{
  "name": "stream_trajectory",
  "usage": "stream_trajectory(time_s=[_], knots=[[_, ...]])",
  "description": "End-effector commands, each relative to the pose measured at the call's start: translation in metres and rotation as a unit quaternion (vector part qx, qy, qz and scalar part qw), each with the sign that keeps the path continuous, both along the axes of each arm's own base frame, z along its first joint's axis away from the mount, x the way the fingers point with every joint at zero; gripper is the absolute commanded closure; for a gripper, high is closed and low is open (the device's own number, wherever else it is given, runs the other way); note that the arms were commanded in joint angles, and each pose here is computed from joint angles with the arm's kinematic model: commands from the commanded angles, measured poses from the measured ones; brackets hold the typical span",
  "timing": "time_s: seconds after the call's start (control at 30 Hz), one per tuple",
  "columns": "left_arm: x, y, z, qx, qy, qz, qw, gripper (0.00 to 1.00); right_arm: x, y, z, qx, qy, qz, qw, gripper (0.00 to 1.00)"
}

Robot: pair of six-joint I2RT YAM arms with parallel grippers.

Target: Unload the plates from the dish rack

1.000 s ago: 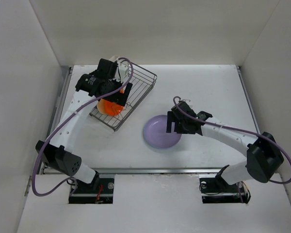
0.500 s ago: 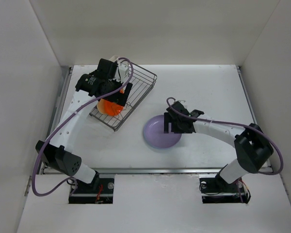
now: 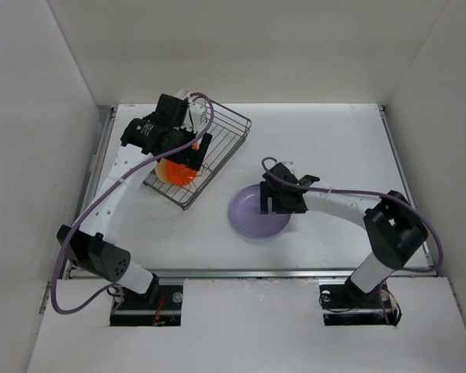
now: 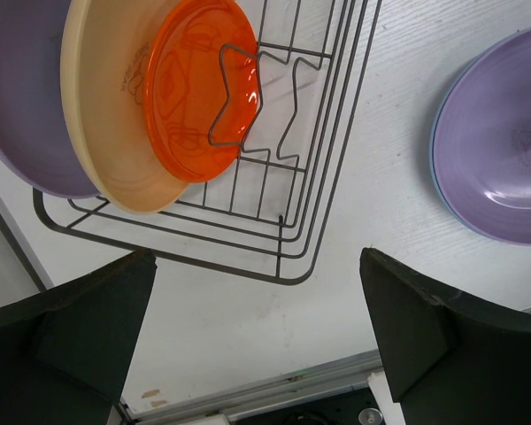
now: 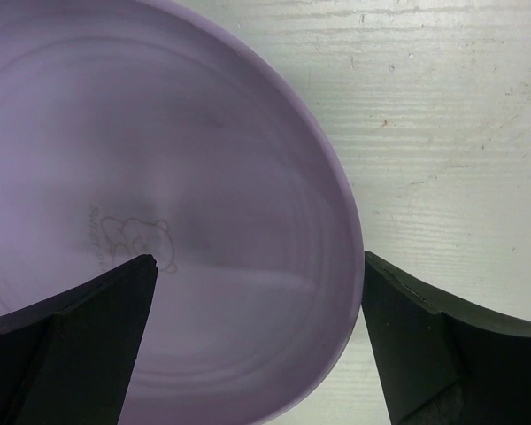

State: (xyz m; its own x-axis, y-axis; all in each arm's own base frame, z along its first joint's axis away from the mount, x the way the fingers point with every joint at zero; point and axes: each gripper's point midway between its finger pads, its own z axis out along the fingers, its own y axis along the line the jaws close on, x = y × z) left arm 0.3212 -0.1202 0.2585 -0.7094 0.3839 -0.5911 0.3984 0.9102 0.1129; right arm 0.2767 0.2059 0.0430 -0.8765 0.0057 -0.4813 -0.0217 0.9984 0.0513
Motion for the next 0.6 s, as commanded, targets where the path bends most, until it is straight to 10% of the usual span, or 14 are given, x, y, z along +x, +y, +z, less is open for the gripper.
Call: stream_trajectory(time_s=[0.0, 0.57], knots=[[-0.006, 0.001, 0.007, -0.003, -0.004, -0.007, 1.0, 0.0, 0.016, 0.015, 0.009, 0.013, -0.029, 0.008, 0.999, 0.0], [-0.009, -0.003, -0.003, 0.003, 0.019, -0.027, 0.999, 0.0, 0.01, 0.015, -0.002, -0.005, -0.019, 0.01, 1.0, 0.0]])
